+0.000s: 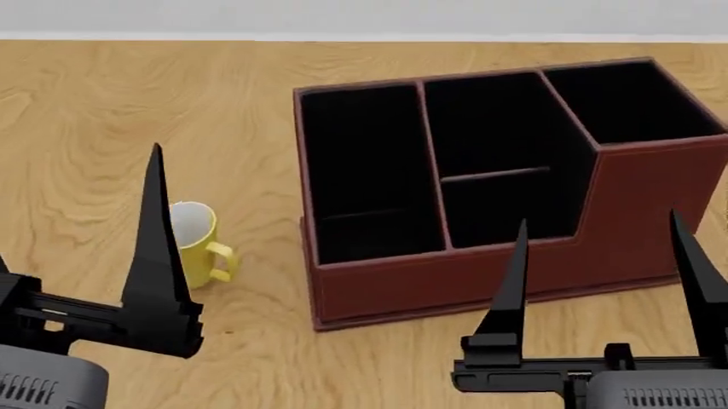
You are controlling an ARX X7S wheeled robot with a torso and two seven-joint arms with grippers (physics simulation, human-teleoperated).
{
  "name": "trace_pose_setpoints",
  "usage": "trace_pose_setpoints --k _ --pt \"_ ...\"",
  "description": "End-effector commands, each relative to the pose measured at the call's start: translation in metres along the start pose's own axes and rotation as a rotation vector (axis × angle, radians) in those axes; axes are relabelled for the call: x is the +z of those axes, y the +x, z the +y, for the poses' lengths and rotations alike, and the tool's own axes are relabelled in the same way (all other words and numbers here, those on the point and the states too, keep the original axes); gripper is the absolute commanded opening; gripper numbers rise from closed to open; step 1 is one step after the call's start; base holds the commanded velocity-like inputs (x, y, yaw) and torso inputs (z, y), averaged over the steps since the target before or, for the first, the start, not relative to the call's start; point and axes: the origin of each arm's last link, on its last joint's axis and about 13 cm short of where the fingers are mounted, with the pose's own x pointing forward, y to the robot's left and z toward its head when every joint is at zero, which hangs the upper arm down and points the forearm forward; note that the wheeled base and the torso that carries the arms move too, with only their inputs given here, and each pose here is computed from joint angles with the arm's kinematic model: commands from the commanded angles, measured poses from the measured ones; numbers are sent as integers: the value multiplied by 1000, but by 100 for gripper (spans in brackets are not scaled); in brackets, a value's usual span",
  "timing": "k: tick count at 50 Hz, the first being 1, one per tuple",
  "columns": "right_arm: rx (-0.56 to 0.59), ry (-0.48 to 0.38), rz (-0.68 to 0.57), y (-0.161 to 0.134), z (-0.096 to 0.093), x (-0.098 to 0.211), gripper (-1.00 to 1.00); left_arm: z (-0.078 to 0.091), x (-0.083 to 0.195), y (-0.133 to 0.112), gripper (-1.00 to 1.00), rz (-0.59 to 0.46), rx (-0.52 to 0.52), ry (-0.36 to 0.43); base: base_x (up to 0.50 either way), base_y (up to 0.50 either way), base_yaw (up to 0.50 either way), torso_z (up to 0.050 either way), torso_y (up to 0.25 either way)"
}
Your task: Pick up the book and place it in the back compartment of the caddy.
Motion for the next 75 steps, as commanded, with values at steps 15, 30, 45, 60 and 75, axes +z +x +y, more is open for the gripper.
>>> trace_pose_setpoints --k 15,30,45,60,75 --pt "-9 -32 -2 -2 -2 2 100 0 -4 4 100 11 6 13 500 -222 0 0 1" --pt "-11 -5 -5 -2 -1 5 100 2 -3 5 100 8 16 18 500 -171 0 0 1" --pt "-5 -48 -14 0 2 8 100 4 0 5 100 6 24 21 8 -1 0 0 1" --pt "4 -87 0 2 5 10 100 6 0 6 100 3 37 24 0 0 350 0 0" --pt "16 -48 -31 1 5 12 100 3 -3 3 100 4 30 25 0 0 425 0 0"
